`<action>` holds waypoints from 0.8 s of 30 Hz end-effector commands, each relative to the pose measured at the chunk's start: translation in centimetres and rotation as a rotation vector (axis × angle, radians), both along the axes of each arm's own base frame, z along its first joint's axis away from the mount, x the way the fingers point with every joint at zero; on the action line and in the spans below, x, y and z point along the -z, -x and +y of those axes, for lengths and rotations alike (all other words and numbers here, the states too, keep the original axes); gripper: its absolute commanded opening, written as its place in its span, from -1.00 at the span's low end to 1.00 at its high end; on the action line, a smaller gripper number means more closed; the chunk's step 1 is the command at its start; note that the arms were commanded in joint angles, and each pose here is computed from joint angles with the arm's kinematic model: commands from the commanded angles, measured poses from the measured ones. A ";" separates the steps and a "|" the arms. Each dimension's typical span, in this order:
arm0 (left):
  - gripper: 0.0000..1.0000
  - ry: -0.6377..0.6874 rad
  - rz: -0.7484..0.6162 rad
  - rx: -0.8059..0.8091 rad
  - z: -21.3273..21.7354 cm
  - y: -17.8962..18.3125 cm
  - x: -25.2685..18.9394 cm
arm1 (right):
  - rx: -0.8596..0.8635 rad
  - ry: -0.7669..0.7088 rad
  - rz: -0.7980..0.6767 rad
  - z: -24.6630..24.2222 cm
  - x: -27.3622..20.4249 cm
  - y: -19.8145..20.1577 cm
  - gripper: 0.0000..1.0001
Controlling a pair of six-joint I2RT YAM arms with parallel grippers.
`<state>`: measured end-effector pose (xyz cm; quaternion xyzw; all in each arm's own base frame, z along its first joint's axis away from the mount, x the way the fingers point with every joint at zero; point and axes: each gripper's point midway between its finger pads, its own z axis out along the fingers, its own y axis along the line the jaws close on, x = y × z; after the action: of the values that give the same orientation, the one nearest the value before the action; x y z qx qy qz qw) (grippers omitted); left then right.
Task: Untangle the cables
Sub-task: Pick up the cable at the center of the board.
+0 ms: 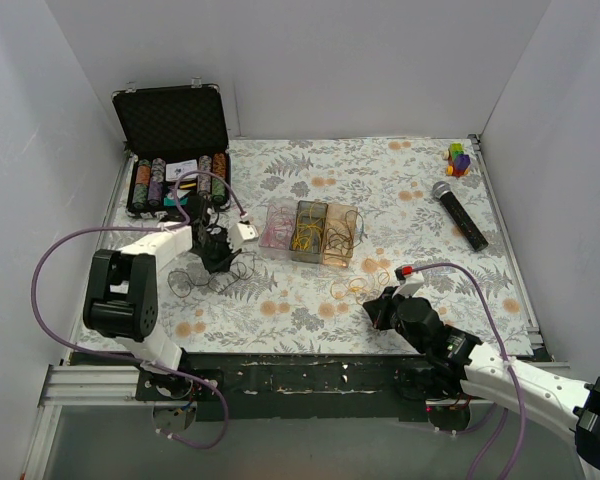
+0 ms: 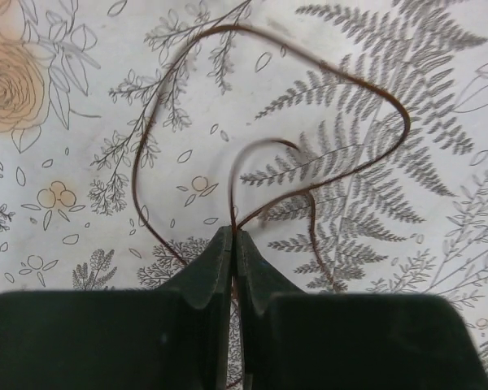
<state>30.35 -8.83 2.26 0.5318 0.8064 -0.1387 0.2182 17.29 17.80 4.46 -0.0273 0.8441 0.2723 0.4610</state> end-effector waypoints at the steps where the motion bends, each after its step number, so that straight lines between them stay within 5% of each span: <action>1: -1.00 0.081 -0.066 0.028 -2.4 0.4 -4.8 | 0.008 -0.045 -0.042 0.6 -1.5 -0.7 -0.97; 9: -1.00 0.390 -0.351 0.021 -8.9 -4.1 -23.4 | 0.006 -0.057 -0.036 0.7 -1.3 -0.5 -0.97; 24: -1.00 0.883 -0.752 0.225 -20.2 -0.4 -49.8 | 0.015 -0.062 -0.047 0.4 -1.6 -0.5 -0.97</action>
<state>32.65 -27.06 45.00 0.5032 0.5496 -0.2568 0.6154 17.54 18.27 5.68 -0.0194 0.8306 0.2931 0.4732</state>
